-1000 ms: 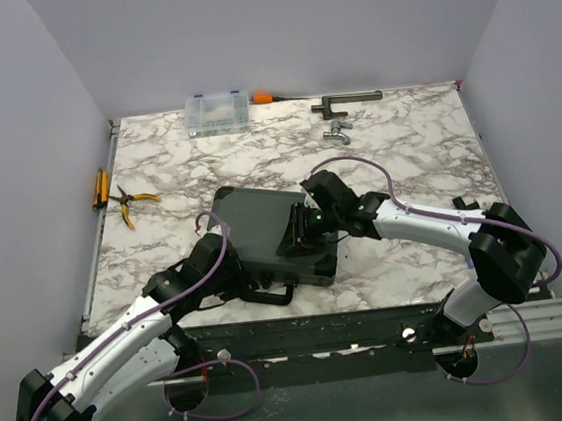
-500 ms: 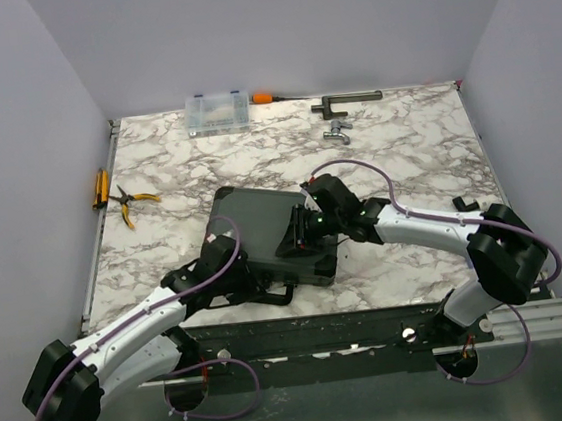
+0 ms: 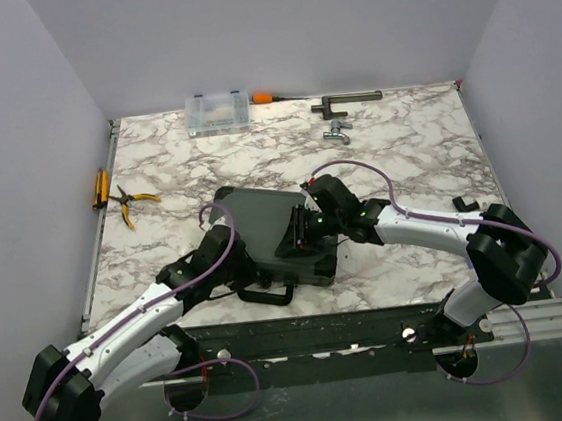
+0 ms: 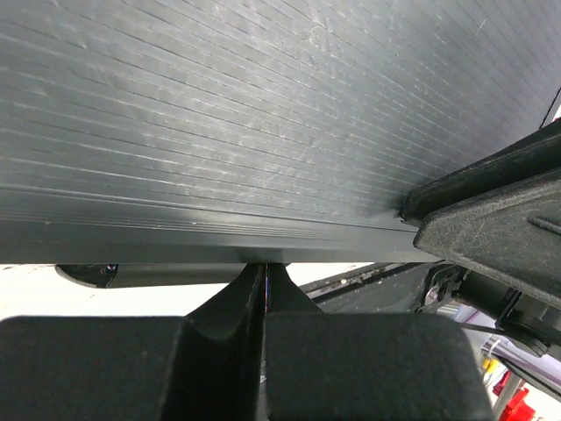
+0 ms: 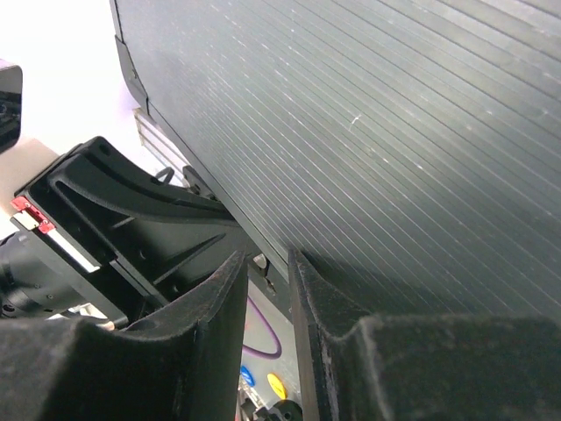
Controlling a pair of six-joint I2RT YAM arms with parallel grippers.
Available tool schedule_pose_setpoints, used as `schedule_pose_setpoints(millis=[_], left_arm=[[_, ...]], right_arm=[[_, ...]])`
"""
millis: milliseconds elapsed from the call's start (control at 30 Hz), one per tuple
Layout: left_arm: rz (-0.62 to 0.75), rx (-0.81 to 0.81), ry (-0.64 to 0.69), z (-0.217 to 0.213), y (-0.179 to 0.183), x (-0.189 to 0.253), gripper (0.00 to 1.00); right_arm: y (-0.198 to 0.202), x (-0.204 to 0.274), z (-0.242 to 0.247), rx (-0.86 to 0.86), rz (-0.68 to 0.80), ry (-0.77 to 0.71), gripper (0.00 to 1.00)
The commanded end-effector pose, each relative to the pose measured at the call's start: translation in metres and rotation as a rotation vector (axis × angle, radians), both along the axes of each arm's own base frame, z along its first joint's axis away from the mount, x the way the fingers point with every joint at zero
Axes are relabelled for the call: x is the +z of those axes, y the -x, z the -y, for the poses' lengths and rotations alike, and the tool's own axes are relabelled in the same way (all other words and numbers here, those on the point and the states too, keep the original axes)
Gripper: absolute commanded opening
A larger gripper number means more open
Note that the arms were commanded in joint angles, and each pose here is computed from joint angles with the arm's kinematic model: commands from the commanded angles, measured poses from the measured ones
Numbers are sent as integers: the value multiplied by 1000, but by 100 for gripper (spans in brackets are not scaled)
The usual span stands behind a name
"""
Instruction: Pack up texas hold em set
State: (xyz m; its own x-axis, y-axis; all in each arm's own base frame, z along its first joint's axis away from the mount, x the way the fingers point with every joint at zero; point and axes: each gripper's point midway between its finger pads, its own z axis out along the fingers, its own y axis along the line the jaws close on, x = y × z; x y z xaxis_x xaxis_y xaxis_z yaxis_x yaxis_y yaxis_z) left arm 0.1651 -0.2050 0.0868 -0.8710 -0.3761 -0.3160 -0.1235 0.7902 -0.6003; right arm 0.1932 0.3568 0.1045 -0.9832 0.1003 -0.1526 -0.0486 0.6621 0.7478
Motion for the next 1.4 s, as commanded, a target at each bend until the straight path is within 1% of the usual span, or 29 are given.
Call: schedule_pose_setpoints(millis=[0,167,267,367,533,700,867,933,1367], left_arm=[[176,99,25,-3,-42,35,0],[175,75,40,2,-43,40,0],[172,53,54,1,-35,42,0],[178,47,43,-10,-23,41,0],[119,83,12,-33,3,16,0],[78,104,34,-41,18,-2,0],[37,92,15,-37,18,-16,0],[17,62,33,-29,20,-18,0],[-62,6,37,-5,11,-35,0]], right_arm=[[54,-117,97,-2,-213,512,32],[55,-119,99,-2,-213,515,32],[55,-119,98,1,-214,513,32],[55,-120,99,2,-212,513,32],[55,-122,98,4,-212,513,32],[56,-123,98,6,-215,512,31],[56,-124,98,10,-217,510,31],[56,-124,98,10,-216,511,31],[58,-124,99,9,-219,510,31]])
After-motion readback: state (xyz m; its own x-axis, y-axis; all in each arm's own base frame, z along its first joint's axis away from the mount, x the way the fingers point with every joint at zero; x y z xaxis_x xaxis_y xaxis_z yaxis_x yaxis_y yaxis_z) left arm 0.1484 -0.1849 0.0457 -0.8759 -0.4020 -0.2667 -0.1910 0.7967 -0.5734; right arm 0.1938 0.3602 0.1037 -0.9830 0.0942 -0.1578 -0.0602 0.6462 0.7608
